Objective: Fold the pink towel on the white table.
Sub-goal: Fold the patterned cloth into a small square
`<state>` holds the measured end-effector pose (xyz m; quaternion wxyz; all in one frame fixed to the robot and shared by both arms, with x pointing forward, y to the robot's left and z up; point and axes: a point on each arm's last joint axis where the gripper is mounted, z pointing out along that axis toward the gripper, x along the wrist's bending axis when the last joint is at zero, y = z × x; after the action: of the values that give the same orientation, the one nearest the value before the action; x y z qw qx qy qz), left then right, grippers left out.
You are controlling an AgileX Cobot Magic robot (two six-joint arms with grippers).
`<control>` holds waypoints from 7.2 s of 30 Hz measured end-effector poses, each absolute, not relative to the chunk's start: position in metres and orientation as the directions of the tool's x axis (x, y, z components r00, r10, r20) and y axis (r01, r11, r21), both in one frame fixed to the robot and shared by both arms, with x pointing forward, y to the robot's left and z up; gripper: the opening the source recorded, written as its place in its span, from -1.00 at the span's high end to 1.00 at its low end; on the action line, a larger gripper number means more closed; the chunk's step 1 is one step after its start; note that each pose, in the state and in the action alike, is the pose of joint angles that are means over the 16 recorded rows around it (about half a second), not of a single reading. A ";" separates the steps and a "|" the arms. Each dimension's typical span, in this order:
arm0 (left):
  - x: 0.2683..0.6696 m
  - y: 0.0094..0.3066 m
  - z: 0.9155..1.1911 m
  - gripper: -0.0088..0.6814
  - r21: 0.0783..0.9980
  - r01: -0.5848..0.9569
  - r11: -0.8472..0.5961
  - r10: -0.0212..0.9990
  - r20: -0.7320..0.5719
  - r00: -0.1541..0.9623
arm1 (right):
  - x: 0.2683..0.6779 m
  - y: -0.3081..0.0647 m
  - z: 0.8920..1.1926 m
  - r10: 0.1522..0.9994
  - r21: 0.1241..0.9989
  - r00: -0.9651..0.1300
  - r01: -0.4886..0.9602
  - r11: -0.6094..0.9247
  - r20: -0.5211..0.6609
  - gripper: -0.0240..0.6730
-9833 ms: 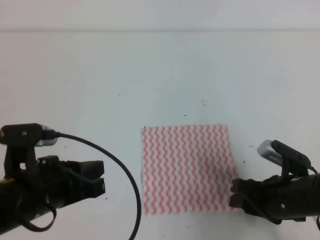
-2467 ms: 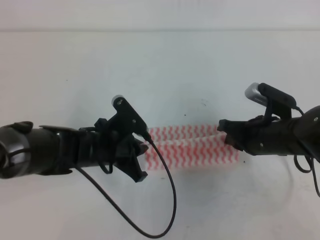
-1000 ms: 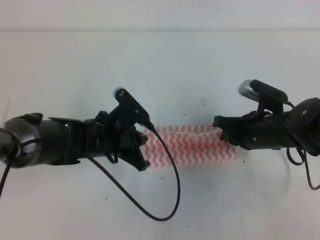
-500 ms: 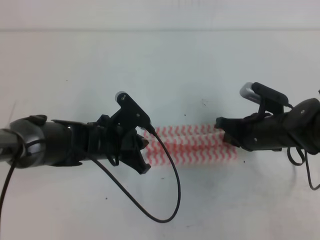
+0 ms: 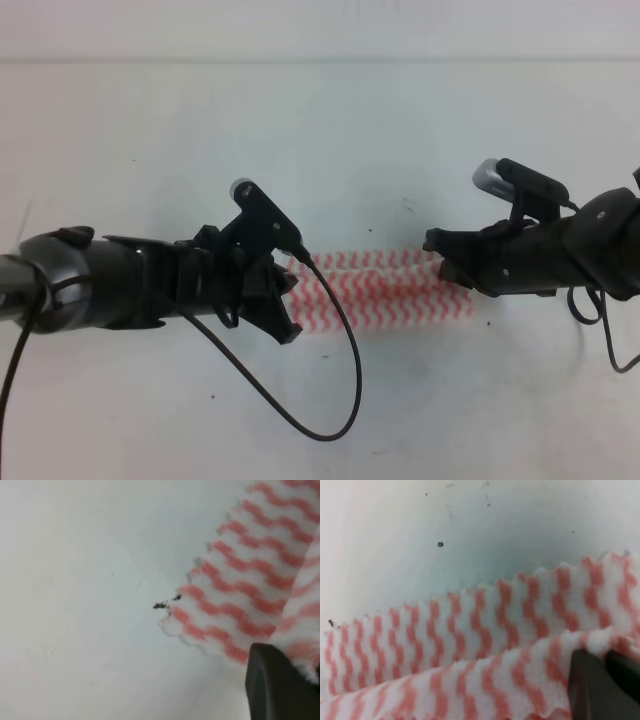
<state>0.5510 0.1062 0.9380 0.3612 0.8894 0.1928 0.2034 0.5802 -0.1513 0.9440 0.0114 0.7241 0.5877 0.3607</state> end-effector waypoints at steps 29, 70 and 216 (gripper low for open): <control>0.558 0.103 0.943 0.99 0.737 0.218 -0.640 0.523 0.209 0.826 | 0.588 -0.150 0.951 0.850 0.437 0.032 0.847 -0.302 0.526 0.98; 0.565 0.097 0.969 0.59 0.819 0.349 -0.455 0.649 0.037 0.760 | 0.588 -0.151 0.949 0.851 0.433 0.037 0.849 -0.303 0.524 0.98; 0.554 0.093 0.957 0.94 0.789 0.325 -0.521 0.544 0.013 0.839 | 0.583 -0.149 0.939 0.863 0.205 -0.122 0.979 0.022 0.490 0.98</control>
<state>0.5538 0.0932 0.9575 0.4196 0.8622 0.2520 0.1302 0.5834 -0.1485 0.9393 -0.1150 0.6526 0.7055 0.2513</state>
